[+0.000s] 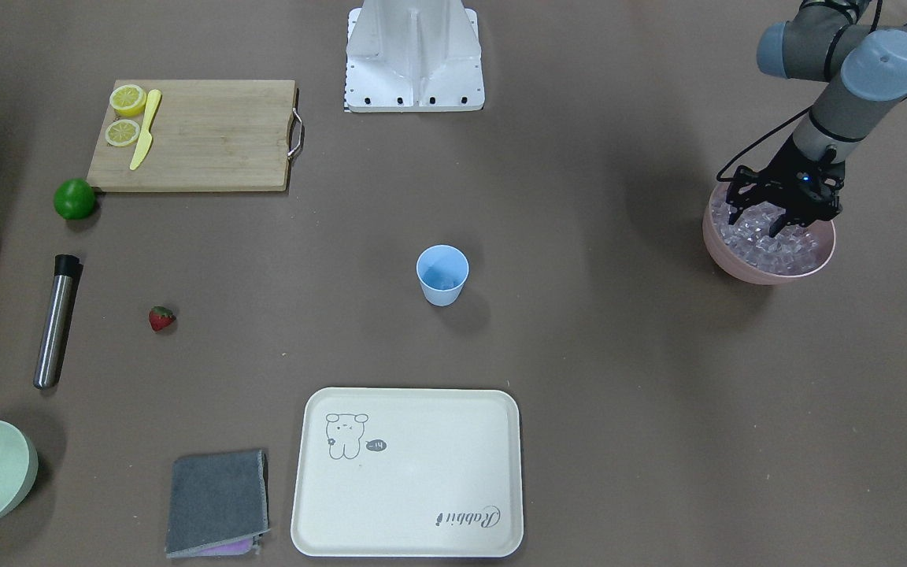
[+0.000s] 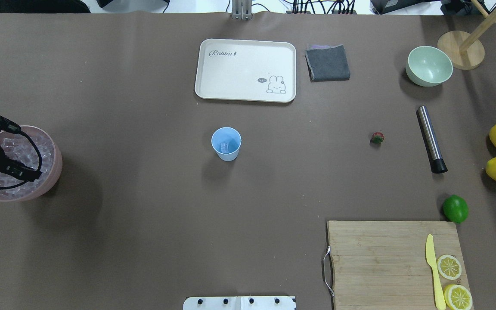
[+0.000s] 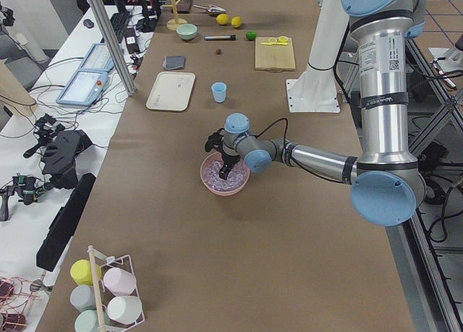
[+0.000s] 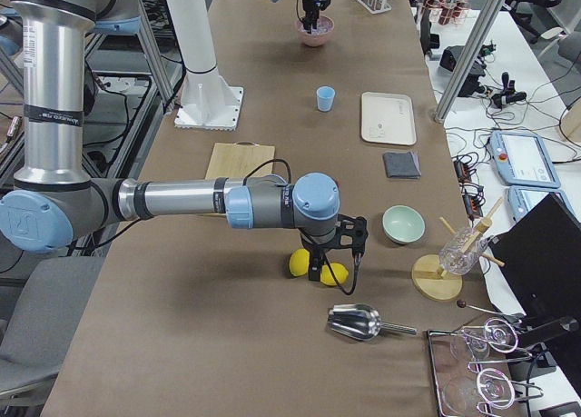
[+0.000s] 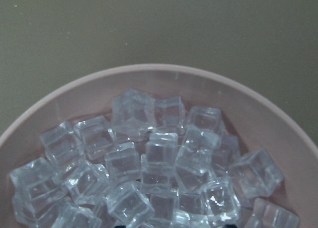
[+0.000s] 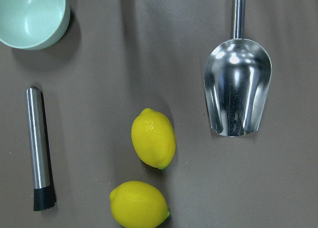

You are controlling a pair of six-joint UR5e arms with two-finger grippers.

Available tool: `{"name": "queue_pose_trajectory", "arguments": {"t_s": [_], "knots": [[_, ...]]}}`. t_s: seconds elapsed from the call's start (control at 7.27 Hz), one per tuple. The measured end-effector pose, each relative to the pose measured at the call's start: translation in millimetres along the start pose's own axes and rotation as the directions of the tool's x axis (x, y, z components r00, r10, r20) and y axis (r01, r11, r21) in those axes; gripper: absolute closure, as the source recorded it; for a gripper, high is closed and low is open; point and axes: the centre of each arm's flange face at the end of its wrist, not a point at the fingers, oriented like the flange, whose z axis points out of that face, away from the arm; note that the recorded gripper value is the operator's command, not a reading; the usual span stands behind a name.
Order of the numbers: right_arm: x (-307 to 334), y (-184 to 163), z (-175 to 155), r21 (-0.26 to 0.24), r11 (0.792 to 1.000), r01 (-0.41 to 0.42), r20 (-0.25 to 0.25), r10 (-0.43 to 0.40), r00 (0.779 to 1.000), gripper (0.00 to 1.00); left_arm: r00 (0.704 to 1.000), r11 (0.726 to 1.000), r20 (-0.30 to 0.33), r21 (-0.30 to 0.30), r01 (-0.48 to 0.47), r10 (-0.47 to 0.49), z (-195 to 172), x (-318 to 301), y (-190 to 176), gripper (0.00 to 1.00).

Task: Mash ice and strawberries in cup
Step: 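Close the left gripper on another ice cube, then lift the ice cube with the left gripper and carry it over the blue cup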

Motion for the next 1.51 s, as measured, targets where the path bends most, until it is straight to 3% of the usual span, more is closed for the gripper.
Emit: {"name": "queue_pose_trajectory", "arguments": {"t_s": [0.14,0.55,0.96,1.24,1.51], "knots": [[-0.5,0.2,-0.5,0.001,1.000,0.001,0.000,-0.001,1.000,0.00,1.000,1.000,0.000,-0.001,0.000,0.000,-0.1,0.2,0.5,0.77],[-1.6,0.3,-1.4,0.003,1.000,0.002,0.000,-0.002,1.000,0.00,1.000,1.000,-0.003,0.001,-0.005,0.005,-2.9,0.8,2.5,1.00],[-3.6,-0.8,-2.7,0.005,1.000,0.005,0.004,-0.005,1.000,0.00,0.999,1.000,-0.030,0.004,0.012,-0.012,-17.4,-7.0,1.4,1.00],[-5.3,-1.7,-3.8,0.007,1.000,0.008,0.007,-0.008,1.000,0.00,0.998,0.996,-0.022,0.069,0.060,-0.059,-50.9,-30.7,-10.7,1.00],[-6.0,-1.7,-4.3,0.008,1.000,0.009,0.007,-0.009,1.000,0.00,0.992,0.984,-0.056,0.134,0.120,-0.114,-92.4,-51.3,-25.9,1.00]]}}
